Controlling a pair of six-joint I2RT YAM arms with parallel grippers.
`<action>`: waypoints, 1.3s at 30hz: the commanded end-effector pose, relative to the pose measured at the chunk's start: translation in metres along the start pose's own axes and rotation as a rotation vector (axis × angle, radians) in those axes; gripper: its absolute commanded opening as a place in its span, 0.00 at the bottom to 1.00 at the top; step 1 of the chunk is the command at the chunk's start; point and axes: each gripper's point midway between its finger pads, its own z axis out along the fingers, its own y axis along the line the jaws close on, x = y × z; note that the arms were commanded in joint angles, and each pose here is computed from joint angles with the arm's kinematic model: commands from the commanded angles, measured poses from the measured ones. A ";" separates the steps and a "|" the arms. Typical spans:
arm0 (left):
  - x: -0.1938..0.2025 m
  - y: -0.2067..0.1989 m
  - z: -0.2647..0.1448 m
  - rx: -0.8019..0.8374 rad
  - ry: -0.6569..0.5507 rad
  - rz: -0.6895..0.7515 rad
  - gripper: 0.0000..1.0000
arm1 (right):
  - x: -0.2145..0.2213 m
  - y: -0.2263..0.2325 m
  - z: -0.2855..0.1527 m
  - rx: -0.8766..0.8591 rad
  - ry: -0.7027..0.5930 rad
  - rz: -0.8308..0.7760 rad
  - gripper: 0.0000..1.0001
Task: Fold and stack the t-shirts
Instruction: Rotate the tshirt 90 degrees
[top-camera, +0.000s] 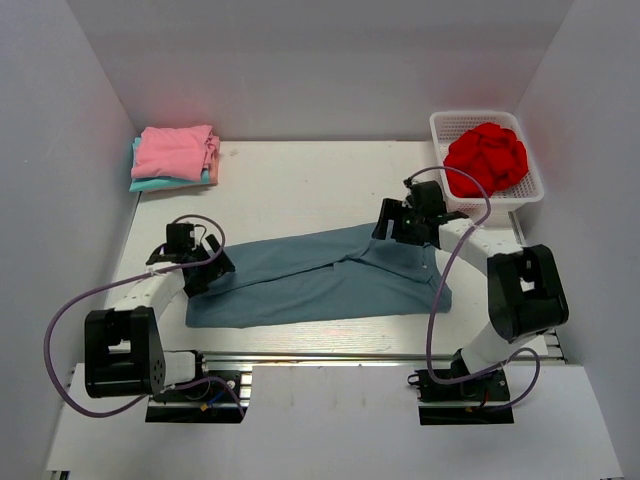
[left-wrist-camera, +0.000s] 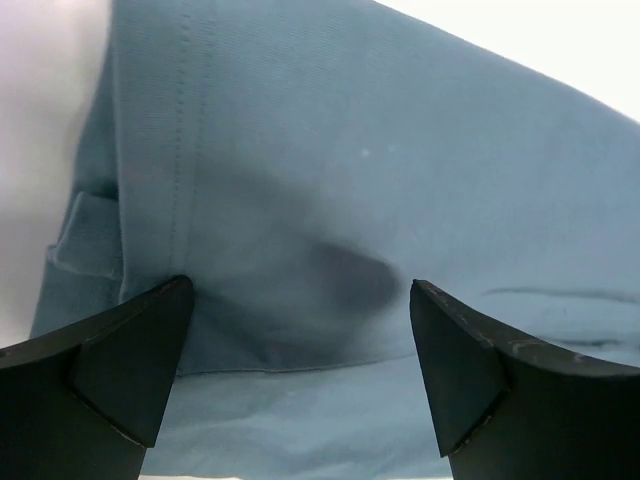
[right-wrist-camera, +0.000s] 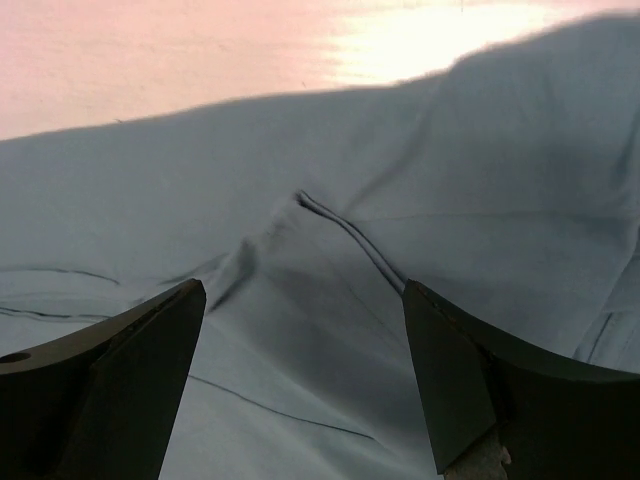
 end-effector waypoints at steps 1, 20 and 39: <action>-0.003 0.022 -0.003 -0.099 -0.054 -0.082 1.00 | 0.017 0.001 0.011 -0.013 0.049 0.071 0.86; 0.069 0.026 0.015 -0.061 0.162 -0.142 1.00 | -0.060 -0.020 0.098 0.142 0.129 0.140 0.87; 0.042 -0.028 -0.068 0.063 0.072 0.024 1.00 | -0.202 0.060 0.065 -0.118 -0.166 -0.129 0.90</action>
